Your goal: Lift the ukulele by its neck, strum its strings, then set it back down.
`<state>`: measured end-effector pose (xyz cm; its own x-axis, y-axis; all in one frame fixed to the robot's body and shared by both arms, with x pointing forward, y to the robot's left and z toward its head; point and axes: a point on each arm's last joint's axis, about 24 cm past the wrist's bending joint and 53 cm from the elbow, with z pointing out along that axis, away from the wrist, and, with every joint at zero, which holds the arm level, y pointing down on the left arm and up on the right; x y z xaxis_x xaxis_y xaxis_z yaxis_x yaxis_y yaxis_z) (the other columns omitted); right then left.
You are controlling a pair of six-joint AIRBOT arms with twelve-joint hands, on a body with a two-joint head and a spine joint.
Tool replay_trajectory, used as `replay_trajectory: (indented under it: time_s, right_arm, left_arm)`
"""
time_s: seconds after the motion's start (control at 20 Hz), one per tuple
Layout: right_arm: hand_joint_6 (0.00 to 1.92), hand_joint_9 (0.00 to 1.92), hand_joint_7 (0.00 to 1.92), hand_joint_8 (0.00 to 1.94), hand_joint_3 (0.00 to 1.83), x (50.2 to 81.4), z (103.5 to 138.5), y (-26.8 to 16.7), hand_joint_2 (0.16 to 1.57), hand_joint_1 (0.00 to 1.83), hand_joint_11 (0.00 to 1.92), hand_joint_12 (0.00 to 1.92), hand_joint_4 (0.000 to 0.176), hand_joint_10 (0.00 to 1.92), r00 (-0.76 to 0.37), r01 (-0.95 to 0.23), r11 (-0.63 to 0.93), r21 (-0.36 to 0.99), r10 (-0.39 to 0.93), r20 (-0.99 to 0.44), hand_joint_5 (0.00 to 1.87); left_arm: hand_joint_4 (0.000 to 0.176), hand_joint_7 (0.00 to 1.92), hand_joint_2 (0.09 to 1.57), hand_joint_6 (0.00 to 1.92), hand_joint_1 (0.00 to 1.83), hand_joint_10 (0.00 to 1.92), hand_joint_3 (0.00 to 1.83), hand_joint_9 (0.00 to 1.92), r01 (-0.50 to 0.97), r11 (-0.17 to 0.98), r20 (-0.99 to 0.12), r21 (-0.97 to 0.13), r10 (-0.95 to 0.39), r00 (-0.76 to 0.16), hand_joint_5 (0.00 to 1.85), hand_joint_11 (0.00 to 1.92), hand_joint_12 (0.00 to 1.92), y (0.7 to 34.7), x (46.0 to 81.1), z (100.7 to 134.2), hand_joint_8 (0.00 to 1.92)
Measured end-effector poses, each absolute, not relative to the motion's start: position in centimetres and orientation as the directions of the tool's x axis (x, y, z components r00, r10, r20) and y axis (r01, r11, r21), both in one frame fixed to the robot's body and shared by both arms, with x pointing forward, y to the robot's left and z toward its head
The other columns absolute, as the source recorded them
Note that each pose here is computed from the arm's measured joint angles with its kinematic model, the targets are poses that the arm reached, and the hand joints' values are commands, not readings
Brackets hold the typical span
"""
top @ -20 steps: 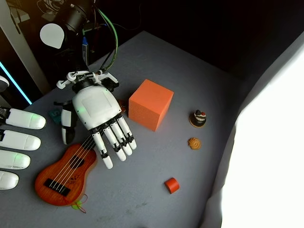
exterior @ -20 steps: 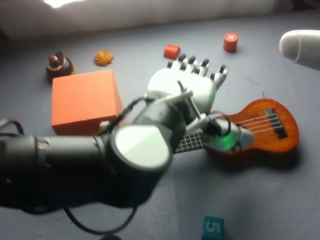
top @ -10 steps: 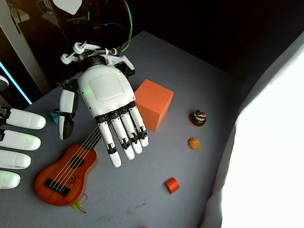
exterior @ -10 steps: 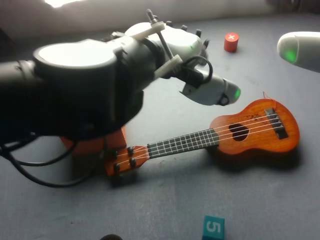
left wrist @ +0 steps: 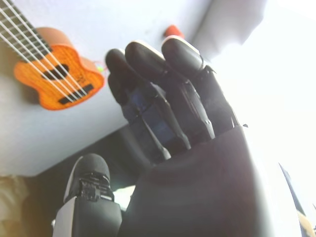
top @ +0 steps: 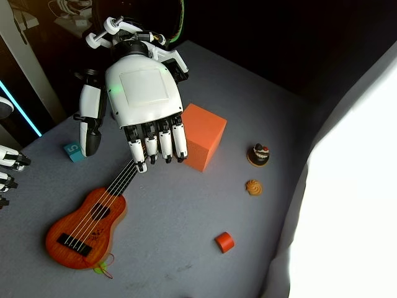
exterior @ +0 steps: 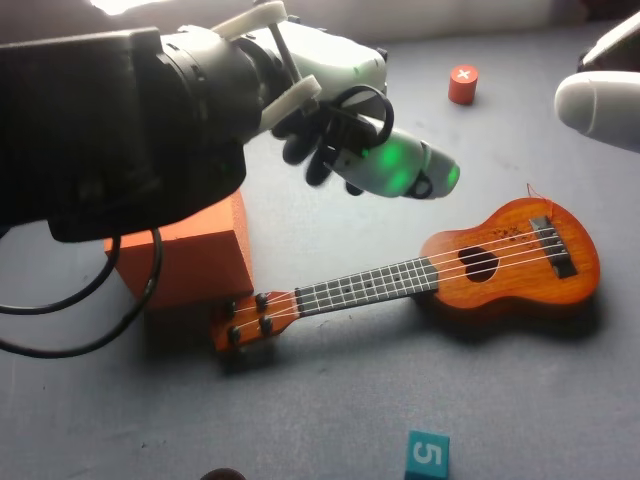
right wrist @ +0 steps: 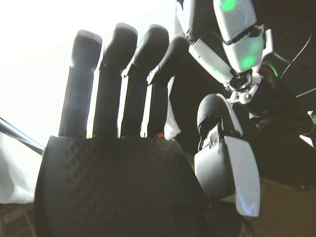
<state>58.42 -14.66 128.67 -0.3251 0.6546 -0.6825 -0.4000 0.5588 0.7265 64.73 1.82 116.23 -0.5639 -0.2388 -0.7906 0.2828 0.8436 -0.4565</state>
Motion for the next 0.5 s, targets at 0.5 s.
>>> replay_trajectory:
  time_s: [0.5]
  right_arm:
    - [1.9, 1.27, 1.21, 1.93, 0.0, 58.1, 128.7, -14.3, 1.34, 0.0, 1.29, 1.92, 0.0, 1.92, -0.329, -0.409, 0.558, 0.722, 0.648, -0.687, 1.0]
  left_arm:
    - [0.0, 1.11, 1.23, 1.71, 0.0, 1.92, 0.0, 1.14, 0.298, 0.828, -0.796, -0.475, -0.26, -0.546, 0.9, 1.13, 1.92, 1.5, 65.1, 118.3, 1.8]
